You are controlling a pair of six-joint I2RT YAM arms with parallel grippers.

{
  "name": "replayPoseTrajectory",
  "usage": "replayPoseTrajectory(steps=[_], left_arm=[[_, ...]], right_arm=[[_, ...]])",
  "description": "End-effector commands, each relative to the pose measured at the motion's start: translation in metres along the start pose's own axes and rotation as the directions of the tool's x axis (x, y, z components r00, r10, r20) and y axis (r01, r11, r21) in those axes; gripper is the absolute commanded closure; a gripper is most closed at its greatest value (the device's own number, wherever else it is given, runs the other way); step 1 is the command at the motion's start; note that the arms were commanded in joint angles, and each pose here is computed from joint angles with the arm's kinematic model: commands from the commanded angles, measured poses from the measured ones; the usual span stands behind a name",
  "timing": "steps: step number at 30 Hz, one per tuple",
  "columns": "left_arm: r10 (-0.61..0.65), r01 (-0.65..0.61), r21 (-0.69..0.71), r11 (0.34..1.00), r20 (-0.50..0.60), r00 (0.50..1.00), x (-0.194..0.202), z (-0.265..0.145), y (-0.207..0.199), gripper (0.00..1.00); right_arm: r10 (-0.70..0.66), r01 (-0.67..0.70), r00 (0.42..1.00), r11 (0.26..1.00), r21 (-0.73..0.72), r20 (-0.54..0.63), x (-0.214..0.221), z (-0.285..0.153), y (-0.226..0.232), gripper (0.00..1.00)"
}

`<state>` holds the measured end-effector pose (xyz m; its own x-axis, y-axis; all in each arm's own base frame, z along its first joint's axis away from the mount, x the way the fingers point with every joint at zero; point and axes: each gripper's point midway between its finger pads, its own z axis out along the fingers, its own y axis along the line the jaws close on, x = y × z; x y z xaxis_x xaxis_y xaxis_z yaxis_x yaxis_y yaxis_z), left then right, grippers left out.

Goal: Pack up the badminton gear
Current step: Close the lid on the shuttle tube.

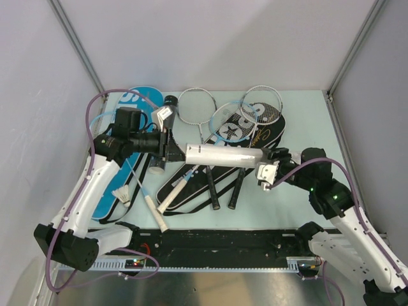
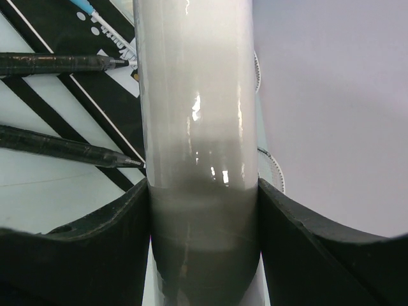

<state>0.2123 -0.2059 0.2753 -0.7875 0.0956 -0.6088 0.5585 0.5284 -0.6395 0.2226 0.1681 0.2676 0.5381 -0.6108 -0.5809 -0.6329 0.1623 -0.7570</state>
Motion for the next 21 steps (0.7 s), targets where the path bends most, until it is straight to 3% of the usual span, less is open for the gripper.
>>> replayPoseTrajectory(steps=[1, 15, 21], left_arm=[[0.021, -0.021, 0.076, 0.997, 0.004, 1.0, 0.001, -0.004, -0.02, 0.63], [0.027, -0.027, 0.038, 0.999, -0.005, 1.0, -0.014, 0.006, -0.006, 0.63], [0.039, -0.038, 0.062, 0.997, -0.015, 0.999, -0.018, 0.01, -0.012, 0.62]], right_arm=[[-0.043, 0.034, 0.994, 0.996, 0.088, 0.098, -0.028, 0.003, -0.029, 0.66], [-0.063, 0.056, 0.977, 0.998, 0.04, 0.203, -0.047, 0.003, -0.021, 0.64], [-0.061, 0.056, 0.979, 0.998, 0.033, 0.196, -0.043, 0.01, -0.022, 0.64]])
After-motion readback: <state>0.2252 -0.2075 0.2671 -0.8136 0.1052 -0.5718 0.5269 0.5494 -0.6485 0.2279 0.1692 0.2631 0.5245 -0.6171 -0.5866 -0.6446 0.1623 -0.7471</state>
